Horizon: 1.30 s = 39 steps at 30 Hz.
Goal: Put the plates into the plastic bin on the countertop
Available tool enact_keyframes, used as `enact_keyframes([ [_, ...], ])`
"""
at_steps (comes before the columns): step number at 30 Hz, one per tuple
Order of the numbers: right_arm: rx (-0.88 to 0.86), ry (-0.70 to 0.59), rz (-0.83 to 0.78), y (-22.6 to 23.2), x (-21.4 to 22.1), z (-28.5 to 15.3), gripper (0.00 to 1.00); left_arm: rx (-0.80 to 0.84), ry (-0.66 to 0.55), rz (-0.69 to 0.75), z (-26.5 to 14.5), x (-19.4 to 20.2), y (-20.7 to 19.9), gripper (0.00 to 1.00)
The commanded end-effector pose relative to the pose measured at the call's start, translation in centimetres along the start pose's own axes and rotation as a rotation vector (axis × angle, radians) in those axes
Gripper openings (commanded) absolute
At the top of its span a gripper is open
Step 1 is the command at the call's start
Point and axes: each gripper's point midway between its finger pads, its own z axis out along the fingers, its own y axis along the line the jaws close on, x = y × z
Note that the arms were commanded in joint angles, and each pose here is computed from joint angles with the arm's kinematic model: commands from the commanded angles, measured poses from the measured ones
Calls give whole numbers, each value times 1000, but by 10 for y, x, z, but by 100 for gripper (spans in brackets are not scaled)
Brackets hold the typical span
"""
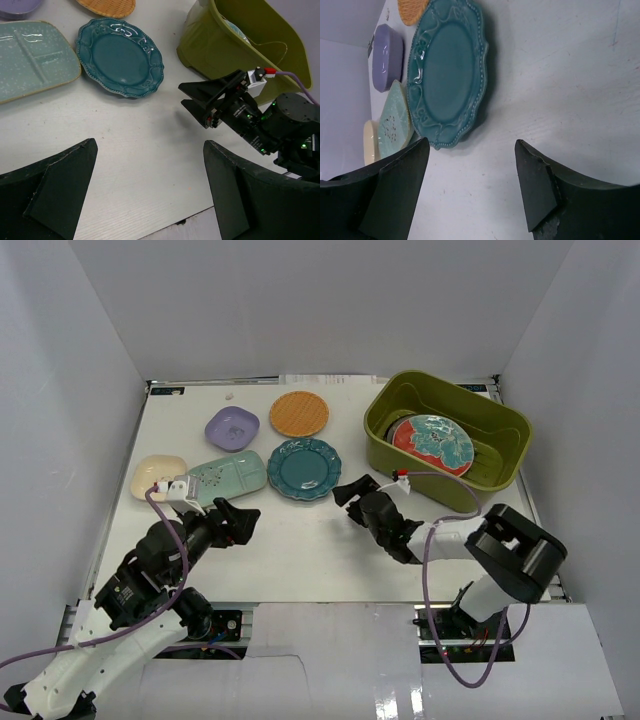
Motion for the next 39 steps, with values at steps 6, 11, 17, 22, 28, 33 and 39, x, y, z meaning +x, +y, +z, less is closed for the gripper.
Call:
enact_keyframes([
  [6,-98,-26,229,26,13,43,67,-11,9,4,2,3,2,98],
  [11,-147,-33,324,31,14,66,53,-15,17,8,3,4,2,98],
  [17,-161,-55,442,18,18,90,42,-20,20,12,5,5,3,98],
  [22,-161,-82,465,13,11,90,18,-24,14,11,4,4,4,98],
  [28,-189,-101,415,15,-4,59,8,-24,14,11,4,4,4,98],
  [33,-253,-116,365,31,-23,8,8,-24,0,5,2,1,4,98],
  [39,-321,-46,159,65,-29,-49,8,-29,-27,-6,-2,-4,7,98],
])
